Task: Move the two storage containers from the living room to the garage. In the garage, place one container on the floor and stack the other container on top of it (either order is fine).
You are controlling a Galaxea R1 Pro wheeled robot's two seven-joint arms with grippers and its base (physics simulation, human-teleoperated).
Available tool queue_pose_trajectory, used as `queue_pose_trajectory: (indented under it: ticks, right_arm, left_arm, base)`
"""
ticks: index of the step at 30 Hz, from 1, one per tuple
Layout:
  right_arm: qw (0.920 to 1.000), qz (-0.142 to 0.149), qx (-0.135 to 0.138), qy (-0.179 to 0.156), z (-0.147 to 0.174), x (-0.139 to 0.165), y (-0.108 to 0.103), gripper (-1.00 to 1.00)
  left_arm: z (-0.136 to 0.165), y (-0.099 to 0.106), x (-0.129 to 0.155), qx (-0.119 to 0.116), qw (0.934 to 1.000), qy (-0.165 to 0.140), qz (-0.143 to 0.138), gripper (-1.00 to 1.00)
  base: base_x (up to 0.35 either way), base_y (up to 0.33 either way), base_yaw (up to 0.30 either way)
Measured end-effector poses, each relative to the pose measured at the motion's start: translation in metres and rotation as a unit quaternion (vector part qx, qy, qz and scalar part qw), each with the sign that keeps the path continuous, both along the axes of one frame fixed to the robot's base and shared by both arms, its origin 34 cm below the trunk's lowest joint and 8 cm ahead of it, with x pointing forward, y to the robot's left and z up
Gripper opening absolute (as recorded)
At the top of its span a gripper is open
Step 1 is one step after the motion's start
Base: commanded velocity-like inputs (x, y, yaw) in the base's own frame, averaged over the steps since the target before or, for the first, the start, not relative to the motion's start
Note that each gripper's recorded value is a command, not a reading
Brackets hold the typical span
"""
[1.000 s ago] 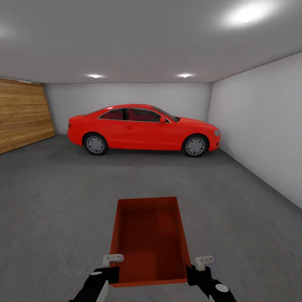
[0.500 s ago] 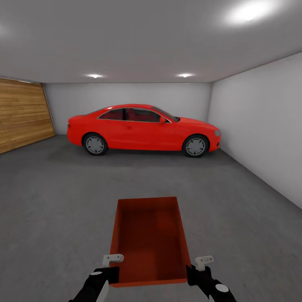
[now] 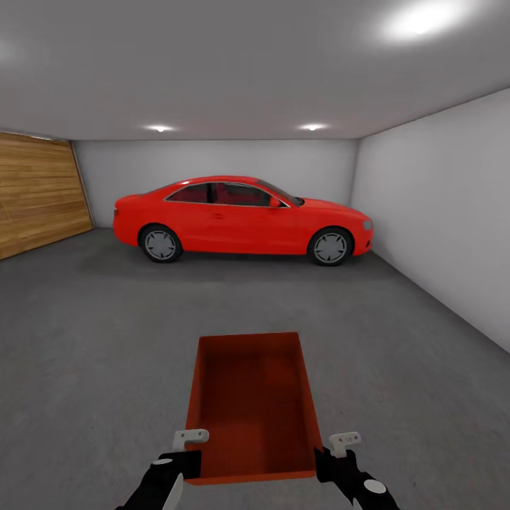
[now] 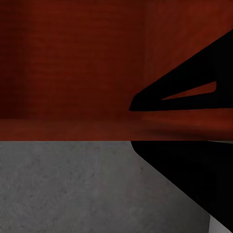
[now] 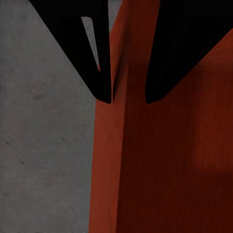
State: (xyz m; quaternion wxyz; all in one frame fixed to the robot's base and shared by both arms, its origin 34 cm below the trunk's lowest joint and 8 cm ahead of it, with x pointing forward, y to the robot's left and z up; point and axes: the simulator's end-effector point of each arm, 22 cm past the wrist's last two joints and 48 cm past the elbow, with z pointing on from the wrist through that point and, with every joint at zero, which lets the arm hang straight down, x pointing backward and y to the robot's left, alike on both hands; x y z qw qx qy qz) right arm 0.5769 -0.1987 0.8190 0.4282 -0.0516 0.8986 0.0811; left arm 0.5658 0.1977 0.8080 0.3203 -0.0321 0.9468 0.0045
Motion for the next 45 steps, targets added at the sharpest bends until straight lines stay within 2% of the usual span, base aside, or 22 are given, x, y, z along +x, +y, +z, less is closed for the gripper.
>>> queue_pose_trajectory:
  ticks: [26,39,45]
  right_arm:
    - [1.0,0.0,0.0,0.0,0.0001,0.0001,0.0002,-1.0]
    - [1.0,0.0,0.0,-0.001,0.0004,-0.0002,0.0001,-1.0]
    - [1.0,0.0,0.0,0.0,0.0001,0.0,0.0001,-1.0]
  left_arm:
    - [0.0001,0.0002,0.0001,0.0,1.0,0.0,0.0,-1.0]
    - [0.0004,0.0001,-0.0001,0.0,1.0,-0.001,0.0,-1.0]
    - [0.0001,0.0001,0.0001,0.0,1.0,0.0,0.0,-1.0]
  base:
    - [0.003,0.018,0.0]
    - [0.261,0.0,0.0]
    - [0.076,0.0,0.0]
